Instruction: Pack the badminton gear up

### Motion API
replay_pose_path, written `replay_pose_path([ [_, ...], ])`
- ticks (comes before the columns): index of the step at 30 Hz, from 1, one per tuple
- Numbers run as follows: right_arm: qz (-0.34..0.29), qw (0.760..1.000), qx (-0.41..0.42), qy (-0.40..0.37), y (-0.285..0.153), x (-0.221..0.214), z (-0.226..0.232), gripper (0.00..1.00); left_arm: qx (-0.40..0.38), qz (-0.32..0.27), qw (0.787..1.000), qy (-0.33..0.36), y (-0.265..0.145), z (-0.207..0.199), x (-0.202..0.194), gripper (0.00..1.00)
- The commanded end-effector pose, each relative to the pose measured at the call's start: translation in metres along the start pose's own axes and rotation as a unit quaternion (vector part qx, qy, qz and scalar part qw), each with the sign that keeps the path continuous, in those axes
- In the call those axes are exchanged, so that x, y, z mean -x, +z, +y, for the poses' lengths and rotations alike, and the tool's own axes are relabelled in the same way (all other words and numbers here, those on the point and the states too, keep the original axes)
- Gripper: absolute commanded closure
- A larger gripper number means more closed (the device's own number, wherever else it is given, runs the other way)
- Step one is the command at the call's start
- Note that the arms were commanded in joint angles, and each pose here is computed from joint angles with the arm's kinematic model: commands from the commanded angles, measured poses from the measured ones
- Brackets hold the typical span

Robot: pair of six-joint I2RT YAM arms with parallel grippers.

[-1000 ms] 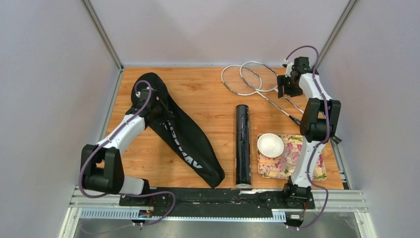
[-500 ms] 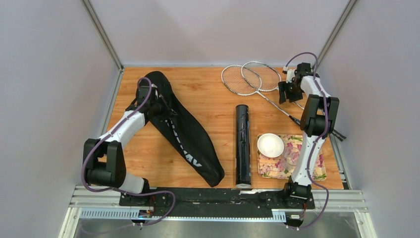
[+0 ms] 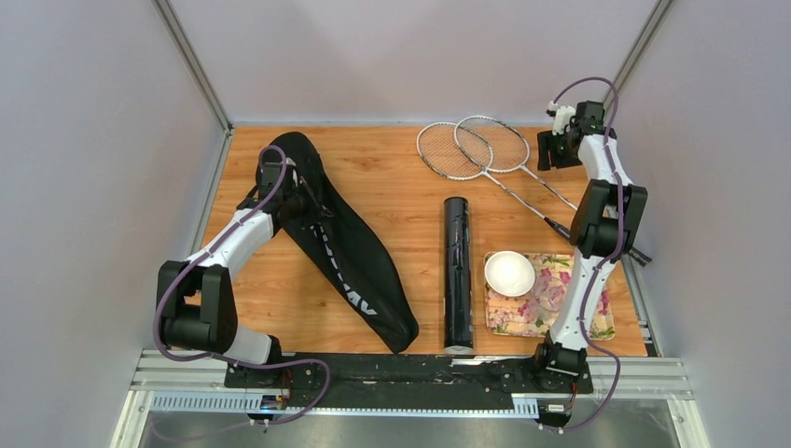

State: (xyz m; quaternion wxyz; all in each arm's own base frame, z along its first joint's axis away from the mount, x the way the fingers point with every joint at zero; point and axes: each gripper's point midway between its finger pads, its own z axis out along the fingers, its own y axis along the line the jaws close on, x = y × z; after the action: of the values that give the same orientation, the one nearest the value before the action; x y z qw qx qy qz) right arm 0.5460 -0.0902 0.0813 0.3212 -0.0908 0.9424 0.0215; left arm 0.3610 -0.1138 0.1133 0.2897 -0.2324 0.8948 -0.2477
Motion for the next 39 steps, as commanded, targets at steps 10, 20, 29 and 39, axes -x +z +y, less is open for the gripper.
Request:
replay_pose_path([
  [10, -0.014, 0.993, 0.098, -0.064, 0.025, -0.009, 0.019, 0.47, -0.012, -0.019, 1.0, 0.0, -0.01, -0.008, 0.008, 1.0],
  [20, 0.033, 0.995, 0.076, -0.062, 0.039, -0.019, 0.018, 0.58, -0.011, -0.023, 1.0, -0.002, -0.013, -0.008, 0.008, 1.0],
  [29, 0.092, 0.986, 0.007, -0.136, 0.065, -0.038, 0.025, 0.97, -0.009, -0.026, 1.0, -0.006, -0.015, -0.006, 0.007, 1.0],
  [39, -0.044, 0.973, -0.094, -0.206, 0.027, 0.053, 0.015, 1.0, 0.057, -0.066, 0.994, -0.064, -0.013, 0.019, 0.014, 1.0],
])
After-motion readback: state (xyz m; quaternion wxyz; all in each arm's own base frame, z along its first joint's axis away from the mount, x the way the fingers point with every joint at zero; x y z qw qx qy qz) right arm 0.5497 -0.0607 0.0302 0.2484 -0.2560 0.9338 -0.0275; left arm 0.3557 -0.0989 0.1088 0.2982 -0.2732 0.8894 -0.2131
